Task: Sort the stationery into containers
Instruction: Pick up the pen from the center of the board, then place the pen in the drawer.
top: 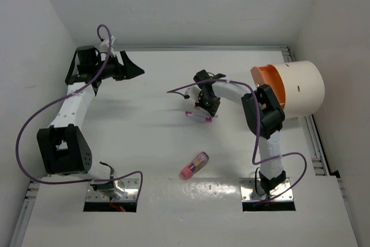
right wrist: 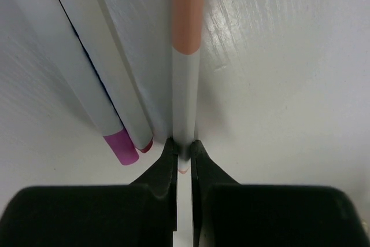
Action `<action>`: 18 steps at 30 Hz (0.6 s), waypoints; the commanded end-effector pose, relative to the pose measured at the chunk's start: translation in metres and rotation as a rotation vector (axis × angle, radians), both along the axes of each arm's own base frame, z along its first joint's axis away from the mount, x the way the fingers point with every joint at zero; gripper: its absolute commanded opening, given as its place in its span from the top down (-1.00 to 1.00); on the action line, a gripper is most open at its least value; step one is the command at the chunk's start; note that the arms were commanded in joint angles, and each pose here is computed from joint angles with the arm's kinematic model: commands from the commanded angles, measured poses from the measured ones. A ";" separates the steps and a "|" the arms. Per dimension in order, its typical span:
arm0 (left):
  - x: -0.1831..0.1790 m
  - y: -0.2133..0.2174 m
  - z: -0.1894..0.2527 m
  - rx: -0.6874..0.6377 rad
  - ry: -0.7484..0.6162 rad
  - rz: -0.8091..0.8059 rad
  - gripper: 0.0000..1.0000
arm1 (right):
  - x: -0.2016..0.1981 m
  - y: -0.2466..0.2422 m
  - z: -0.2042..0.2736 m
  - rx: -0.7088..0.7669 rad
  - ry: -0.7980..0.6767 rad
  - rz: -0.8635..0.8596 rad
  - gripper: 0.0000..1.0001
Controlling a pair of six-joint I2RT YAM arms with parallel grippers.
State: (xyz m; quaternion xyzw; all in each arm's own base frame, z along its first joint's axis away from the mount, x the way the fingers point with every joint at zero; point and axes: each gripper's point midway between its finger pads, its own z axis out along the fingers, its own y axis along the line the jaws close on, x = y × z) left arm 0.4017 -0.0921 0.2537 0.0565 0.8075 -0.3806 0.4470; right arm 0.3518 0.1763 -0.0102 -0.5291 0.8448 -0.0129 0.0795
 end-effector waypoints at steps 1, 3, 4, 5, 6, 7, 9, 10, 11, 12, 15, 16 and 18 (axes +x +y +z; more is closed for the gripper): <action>0.010 0.007 0.018 0.005 -0.065 0.010 -0.50 | 0.012 0.008 0.045 0.060 -0.083 -0.009 1.00; 0.010 0.005 0.020 0.008 -0.078 0.001 -0.51 | 0.020 0.014 0.096 0.131 -0.161 -0.060 1.00; 0.009 0.005 0.019 0.009 -0.080 -0.001 -0.52 | 0.024 0.013 0.116 0.162 -0.188 -0.090 1.00; 0.008 0.005 0.019 0.019 -0.090 -0.003 -0.54 | 0.029 0.015 0.150 0.202 -0.225 -0.116 1.00; 0.007 0.004 0.020 0.025 -0.096 -0.005 -0.75 | 0.029 0.015 0.170 0.238 -0.243 -0.158 1.00; 0.008 0.004 0.021 0.041 -0.103 0.005 -0.89 | 0.026 0.005 0.196 0.260 -0.270 -0.192 1.00; 0.007 0.003 0.020 0.092 -0.123 0.012 -1.00 | 0.031 -0.002 0.238 0.323 -0.343 -0.255 1.00; 0.008 0.002 0.021 0.112 -0.136 0.015 -1.00 | 0.028 -0.017 0.260 0.345 -0.386 -0.292 1.00; 0.005 -0.003 0.021 0.133 -0.147 -0.002 -1.00 | 0.027 -0.025 0.270 0.361 -0.408 -0.323 1.00; 0.007 -0.003 0.021 0.145 -0.147 0.007 -1.00 | 0.024 -0.046 0.291 0.379 -0.471 -0.369 1.00; 0.007 -0.009 0.019 0.158 -0.143 -0.003 -1.00 | 0.019 -0.079 0.317 0.400 -0.539 -0.458 1.00; 0.008 -0.009 0.017 0.165 -0.141 -0.002 -1.00 | 0.016 -0.103 0.321 0.386 -0.540 -0.518 1.00; 0.009 -0.014 0.013 0.183 -0.131 -0.001 -1.00 | 0.010 -0.123 0.337 0.385 -0.566 -0.558 1.00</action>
